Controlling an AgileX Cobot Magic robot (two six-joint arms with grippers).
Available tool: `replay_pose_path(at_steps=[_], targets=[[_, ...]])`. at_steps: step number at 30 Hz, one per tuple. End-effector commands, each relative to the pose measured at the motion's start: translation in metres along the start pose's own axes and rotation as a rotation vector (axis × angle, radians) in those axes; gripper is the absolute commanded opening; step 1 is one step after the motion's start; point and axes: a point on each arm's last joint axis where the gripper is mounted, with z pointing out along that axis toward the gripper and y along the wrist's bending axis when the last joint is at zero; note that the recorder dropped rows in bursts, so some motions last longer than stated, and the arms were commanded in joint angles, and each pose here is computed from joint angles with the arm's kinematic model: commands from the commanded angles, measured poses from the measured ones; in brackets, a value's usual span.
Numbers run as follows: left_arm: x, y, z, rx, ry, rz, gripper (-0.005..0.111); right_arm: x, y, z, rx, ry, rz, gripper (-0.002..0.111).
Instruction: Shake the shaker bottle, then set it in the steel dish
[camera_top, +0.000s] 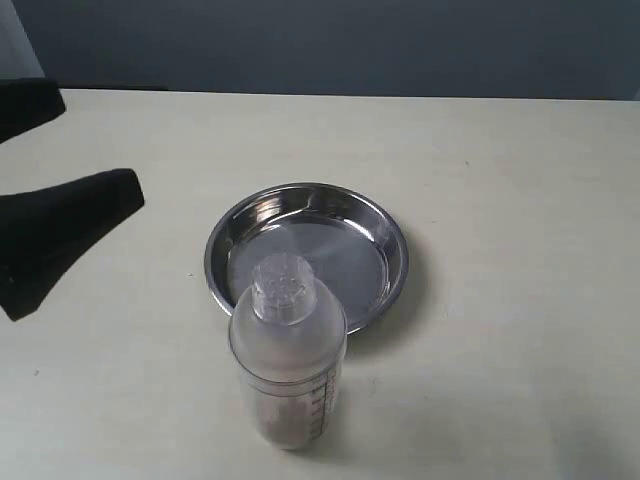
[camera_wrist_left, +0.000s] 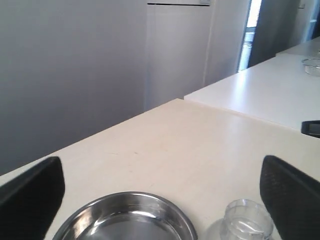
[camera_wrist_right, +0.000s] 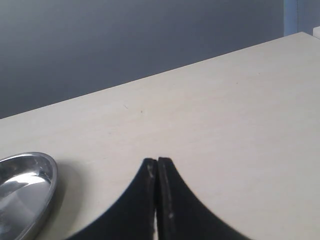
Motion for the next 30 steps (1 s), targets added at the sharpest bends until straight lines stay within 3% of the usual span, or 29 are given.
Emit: replay_pose_path(at_steps=[1,4,8,11,14,20,30], targets=[[-0.003,0.006,0.009,0.062,-0.005,-0.006,0.100,0.000,0.000,0.000,-0.003,-0.012,-0.004,-0.001],[-0.009,0.004,0.012,0.134,-0.023,-0.002,0.099,0.000,0.000,0.000,-0.003,-0.012,-0.004,-0.001],[-0.016,0.010,0.016,0.143,-0.031,0.041,0.099,0.000,0.000,0.000,-0.003,-0.012,-0.004,-0.001],[-0.017,0.009,0.020,0.234,-0.046,0.031,0.105,0.000,0.000,0.000,-0.003,-0.012,-0.004,-0.001],[-0.010,0.016,0.026,0.249,-0.034,0.065,0.105,0.000,0.000,0.000,-0.003,-0.012,-0.004,-0.001],[0.009,0.031,0.041,0.268,0.023,0.004,0.105,0.000,0.000,0.000,-0.003,-0.012,-0.004,-0.001],[-0.001,0.004,0.063,0.469,-0.006,0.117,0.105,0.000,0.000,0.000,-0.003,-0.012,-0.004,-0.001]])
